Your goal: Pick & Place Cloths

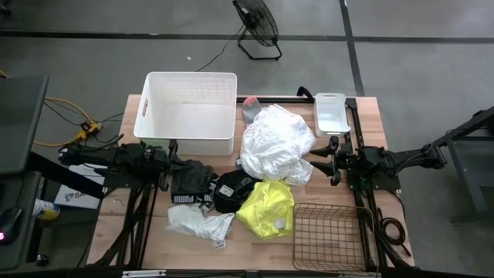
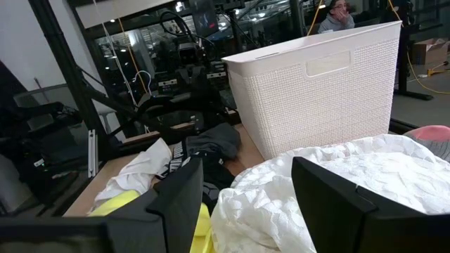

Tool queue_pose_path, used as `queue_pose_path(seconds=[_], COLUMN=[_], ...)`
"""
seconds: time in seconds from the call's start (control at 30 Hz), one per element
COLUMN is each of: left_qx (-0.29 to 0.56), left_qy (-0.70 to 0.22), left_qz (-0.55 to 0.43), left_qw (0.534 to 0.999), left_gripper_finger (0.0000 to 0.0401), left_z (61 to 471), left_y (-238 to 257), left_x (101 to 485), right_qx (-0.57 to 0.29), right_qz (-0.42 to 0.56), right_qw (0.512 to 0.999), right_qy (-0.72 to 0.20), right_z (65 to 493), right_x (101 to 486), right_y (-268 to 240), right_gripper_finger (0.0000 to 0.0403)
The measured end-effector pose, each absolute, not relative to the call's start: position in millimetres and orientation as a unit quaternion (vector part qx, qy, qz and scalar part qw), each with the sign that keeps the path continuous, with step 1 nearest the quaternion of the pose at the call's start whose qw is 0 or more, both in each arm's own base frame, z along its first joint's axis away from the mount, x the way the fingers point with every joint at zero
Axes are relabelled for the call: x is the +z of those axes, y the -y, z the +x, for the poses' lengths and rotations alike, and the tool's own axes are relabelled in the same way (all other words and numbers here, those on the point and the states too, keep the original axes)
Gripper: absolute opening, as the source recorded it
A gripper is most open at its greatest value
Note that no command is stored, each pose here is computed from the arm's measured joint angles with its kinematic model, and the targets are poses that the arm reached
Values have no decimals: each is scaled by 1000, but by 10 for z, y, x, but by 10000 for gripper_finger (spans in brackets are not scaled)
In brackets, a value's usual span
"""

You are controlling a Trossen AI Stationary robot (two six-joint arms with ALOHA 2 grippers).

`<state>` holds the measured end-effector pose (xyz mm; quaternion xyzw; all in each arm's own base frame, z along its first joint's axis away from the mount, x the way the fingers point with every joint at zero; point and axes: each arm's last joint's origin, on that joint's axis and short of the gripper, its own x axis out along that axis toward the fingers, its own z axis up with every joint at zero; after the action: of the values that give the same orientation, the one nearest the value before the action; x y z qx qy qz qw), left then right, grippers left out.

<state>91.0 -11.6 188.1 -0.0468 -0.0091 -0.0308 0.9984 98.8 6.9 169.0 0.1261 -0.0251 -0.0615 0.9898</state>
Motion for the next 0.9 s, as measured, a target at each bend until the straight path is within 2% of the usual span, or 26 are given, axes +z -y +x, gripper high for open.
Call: queue_pose_path(seconds=[0.9], left_qx=[-31], left_qy=[9], left_qz=[-47], left_qw=[998], left_gripper_finger=[10], left_z=[910], left_y=[116], left_x=[1881], right_qx=[-69], right_qz=[133], right_qw=[988], right_qy=[32], right_z=[986], right_x=[1701], right_y=[-63], right_gripper_finger=[210])
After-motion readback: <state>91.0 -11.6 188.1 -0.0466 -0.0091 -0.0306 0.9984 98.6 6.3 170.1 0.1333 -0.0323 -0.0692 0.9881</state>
